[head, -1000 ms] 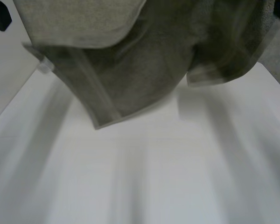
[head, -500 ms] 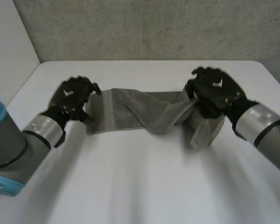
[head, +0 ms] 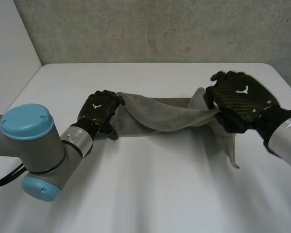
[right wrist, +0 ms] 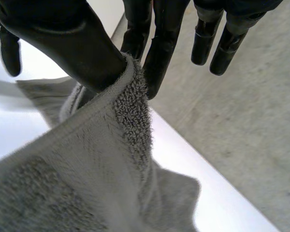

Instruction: Fold the towel.

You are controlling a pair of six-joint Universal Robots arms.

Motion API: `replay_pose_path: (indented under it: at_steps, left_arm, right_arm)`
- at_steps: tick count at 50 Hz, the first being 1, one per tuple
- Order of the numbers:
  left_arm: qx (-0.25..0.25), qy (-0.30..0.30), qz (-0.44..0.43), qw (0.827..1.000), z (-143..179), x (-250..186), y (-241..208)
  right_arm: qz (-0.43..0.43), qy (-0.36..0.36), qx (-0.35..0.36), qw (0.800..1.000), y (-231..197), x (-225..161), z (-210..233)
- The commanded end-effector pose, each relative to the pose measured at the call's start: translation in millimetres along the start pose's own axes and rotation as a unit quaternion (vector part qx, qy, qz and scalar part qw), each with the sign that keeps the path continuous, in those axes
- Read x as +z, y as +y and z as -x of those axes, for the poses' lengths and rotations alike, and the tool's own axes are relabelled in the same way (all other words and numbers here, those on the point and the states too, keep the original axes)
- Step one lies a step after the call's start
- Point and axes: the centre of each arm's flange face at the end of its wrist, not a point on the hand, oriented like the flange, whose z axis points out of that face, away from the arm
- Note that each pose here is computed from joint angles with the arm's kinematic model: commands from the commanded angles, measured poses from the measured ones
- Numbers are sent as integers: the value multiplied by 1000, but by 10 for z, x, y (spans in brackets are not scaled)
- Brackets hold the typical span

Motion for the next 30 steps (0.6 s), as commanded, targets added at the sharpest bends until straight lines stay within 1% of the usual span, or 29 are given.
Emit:
replay_pose_path:
  at_steps: [1, 2, 3, 4, 5, 6, 7, 8, 10, 12, 16, 18, 21, 30]
  left_arm:
    - [14, -22, 15, 1000, 161, 55, 87]
    - [23, -27, 17, 999, 198, 60, 101]
    - [23, -27, 17, 999, 198, 60, 101]
    - [34, -30, 19, 999, 223, 68, 109]
    - [34, -30, 19, 999, 223, 68, 109]
    - [47, -33, 19, 998, 244, 75, 110]
    - [59, -33, 17, 998, 254, 89, 104]
    - [59, -33, 17, 998, 254, 90, 104]
    - [78, -34, 15, 996, 274, 153, 105]
    - [82, -32, 17, 996, 279, 194, 128]
    - [82, -33, 29, 996, 311, 259, 171]
    - [77, -38, 53, 995, 392, 312, 241]
    - [73, -37, 76, 994, 430, 357, 311]
    - [68, -35, 100, 992, 460, 418, 365]
  right_arm:
    - [-4, 54, -12, 998, -30, -65, -319]
    - [8, 70, -7, 997, 36, -67, -424]
    - [8, 70, -7, 997, 36, -67, -425]
    - [20, 82, -1, 996, 103, -73, -505]
    - [32, 88, 7, 996, 179, -67, -554]
    - [32, 88, 7, 996, 180, -67, -554]
    - [47, 83, 17, 995, 293, -23, -561]
    - [47, 83, 17, 995, 294, -23, -561]
    - [79, 66, 29, 994, 497, 71, -532]
    - [90, 64, 30, 993, 564, 99, -531]
    - [108, 51, 25, 992, 682, 150, -495]
    - [111, 50, 26, 992, 703, 154, -491]
    - [113, 48, 29, 992, 731, 161, -476]
    - [115, 48, 30, 992, 745, 161, -478]
